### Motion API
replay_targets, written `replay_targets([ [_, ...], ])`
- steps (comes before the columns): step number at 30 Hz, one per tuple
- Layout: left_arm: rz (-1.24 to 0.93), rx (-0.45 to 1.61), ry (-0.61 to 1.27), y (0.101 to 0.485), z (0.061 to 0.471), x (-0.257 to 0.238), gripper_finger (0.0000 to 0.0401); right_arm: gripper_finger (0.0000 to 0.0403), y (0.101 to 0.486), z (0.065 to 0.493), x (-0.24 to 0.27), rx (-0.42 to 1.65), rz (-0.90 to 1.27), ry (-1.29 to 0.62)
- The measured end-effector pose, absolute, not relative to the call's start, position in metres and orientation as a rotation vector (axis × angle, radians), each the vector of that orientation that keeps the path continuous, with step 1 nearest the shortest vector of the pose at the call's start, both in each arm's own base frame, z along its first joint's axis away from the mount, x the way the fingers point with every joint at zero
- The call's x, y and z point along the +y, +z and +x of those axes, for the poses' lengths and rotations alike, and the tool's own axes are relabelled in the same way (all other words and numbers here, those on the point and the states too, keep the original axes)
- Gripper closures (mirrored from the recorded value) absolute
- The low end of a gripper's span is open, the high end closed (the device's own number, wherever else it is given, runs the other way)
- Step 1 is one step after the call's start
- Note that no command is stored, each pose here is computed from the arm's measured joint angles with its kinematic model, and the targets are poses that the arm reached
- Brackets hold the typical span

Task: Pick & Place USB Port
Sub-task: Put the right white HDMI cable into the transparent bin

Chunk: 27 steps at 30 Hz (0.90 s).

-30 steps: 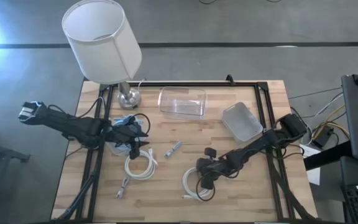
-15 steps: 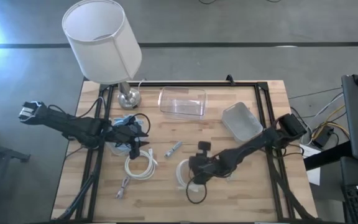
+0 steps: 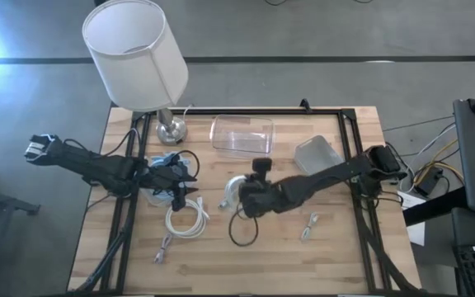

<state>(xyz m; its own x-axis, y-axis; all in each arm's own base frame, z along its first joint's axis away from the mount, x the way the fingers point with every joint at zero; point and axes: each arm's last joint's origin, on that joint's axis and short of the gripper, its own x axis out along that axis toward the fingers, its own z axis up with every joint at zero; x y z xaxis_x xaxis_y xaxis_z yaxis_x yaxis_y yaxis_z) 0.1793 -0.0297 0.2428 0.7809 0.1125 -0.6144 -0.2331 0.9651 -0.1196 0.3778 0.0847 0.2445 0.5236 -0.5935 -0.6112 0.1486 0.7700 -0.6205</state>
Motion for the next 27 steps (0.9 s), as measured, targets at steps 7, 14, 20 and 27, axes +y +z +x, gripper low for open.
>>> replay_targets([
  [7,-0.194,0.649,0.188,0.243,0.179,-0.03,0.0234,0.0365,0.259,0.388,0.044,0.952,-0.694,-0.616],
  [14,-0.194,0.649,0.188,0.243,0.179,-0.03,0.0234,0.0365,0.271,0.392,0.001,1.015,-0.784,-0.722],
  [20,-0.193,0.649,0.188,0.243,0.179,-0.03,0.0234,0.0365,0.284,0.395,-0.031,1.057,-0.809,-0.76],
  [27,-0.194,0.649,0.189,0.243,0.179,-0.03,0.0233,0.0364,0.313,0.397,-0.055,1.034,-0.804,-0.803],
])
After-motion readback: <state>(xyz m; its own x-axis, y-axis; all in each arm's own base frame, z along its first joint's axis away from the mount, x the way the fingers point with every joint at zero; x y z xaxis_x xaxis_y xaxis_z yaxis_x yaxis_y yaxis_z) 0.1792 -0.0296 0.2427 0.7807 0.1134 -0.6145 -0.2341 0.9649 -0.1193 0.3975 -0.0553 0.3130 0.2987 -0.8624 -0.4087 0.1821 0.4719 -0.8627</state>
